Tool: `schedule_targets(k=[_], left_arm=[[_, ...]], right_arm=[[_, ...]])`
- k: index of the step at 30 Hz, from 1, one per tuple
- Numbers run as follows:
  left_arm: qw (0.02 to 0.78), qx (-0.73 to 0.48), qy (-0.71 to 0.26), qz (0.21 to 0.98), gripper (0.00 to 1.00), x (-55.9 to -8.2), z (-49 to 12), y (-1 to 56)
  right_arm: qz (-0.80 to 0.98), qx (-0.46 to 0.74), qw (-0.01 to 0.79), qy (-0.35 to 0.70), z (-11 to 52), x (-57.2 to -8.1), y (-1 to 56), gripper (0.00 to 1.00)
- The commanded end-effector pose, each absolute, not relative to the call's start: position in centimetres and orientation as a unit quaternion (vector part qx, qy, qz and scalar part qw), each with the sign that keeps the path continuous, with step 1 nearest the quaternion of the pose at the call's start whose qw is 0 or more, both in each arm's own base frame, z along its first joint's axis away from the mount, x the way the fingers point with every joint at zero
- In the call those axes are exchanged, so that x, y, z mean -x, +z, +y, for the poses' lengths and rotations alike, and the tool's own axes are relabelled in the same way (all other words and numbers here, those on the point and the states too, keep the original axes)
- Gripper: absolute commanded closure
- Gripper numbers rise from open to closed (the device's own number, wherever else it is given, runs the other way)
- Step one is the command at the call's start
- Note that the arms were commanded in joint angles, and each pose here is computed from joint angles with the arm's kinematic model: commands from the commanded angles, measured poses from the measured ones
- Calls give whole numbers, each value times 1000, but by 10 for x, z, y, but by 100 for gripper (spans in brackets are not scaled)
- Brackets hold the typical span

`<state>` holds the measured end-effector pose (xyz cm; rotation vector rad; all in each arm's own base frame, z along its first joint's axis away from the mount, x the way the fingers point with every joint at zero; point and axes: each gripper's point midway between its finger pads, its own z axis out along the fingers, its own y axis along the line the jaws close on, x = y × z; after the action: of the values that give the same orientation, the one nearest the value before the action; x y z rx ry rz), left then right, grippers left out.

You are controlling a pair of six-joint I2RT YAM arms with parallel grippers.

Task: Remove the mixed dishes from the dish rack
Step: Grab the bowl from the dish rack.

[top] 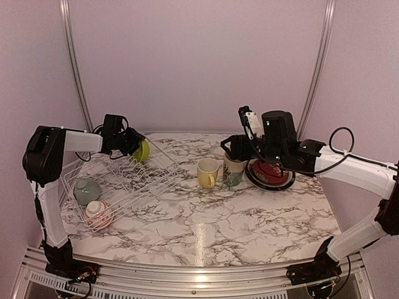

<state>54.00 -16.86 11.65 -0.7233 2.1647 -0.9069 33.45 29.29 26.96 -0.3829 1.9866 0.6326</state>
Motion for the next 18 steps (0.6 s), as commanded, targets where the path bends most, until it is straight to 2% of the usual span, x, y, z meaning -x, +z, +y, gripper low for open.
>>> schedule_targets(k=[1,11,18], left_arm=[[322,263,-340,843,59,-537,-175,105],[353,239,-363,829,91,-542,-180,137],[382,222,-386,810,100,-531,-179,182]], right_arm=[[808,147,503,269,293,-341,287,36],[810,141,506,261,289,-341,287,35],[811,139,508,256,286,-342,286,35]])
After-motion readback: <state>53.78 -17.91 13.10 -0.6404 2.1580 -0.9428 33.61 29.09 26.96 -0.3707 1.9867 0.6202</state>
